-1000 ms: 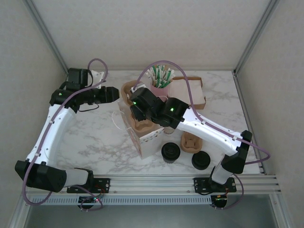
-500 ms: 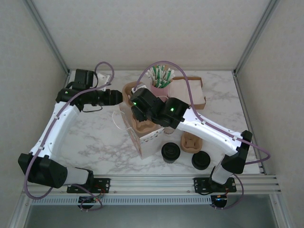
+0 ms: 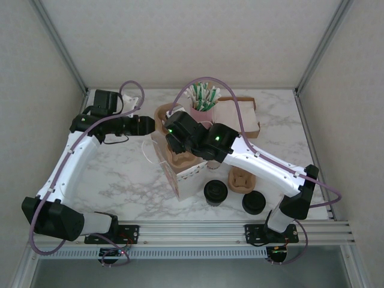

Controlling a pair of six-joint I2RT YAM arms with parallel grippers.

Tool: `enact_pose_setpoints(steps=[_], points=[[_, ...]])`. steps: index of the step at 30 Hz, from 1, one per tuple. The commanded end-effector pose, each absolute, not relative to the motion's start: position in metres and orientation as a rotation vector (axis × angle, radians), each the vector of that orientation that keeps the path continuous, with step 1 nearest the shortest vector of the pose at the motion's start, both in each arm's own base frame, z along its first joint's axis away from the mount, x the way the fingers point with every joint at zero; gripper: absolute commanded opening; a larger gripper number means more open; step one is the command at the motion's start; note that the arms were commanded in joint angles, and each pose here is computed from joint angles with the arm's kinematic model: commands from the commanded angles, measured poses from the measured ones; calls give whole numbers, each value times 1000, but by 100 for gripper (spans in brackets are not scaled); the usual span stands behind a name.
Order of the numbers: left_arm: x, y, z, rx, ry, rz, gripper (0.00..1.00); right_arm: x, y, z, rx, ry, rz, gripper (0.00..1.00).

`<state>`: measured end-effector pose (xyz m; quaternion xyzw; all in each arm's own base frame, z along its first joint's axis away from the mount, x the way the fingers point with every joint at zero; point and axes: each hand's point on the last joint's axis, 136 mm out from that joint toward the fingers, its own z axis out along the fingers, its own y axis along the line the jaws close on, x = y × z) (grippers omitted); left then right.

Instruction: Pack the takeout coffee

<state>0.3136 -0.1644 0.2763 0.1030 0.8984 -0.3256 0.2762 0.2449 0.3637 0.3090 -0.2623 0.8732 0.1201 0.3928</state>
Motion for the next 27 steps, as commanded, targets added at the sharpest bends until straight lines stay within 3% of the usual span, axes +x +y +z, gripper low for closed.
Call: enact_pose_setpoints(steps=[1,27], points=[[310,-167,276,314,2401,-877,54,240,361,309,-669,2222,300,40],[329,-158,264,218,2446,-775,54,229,363,293,-761,2273,299,39]])
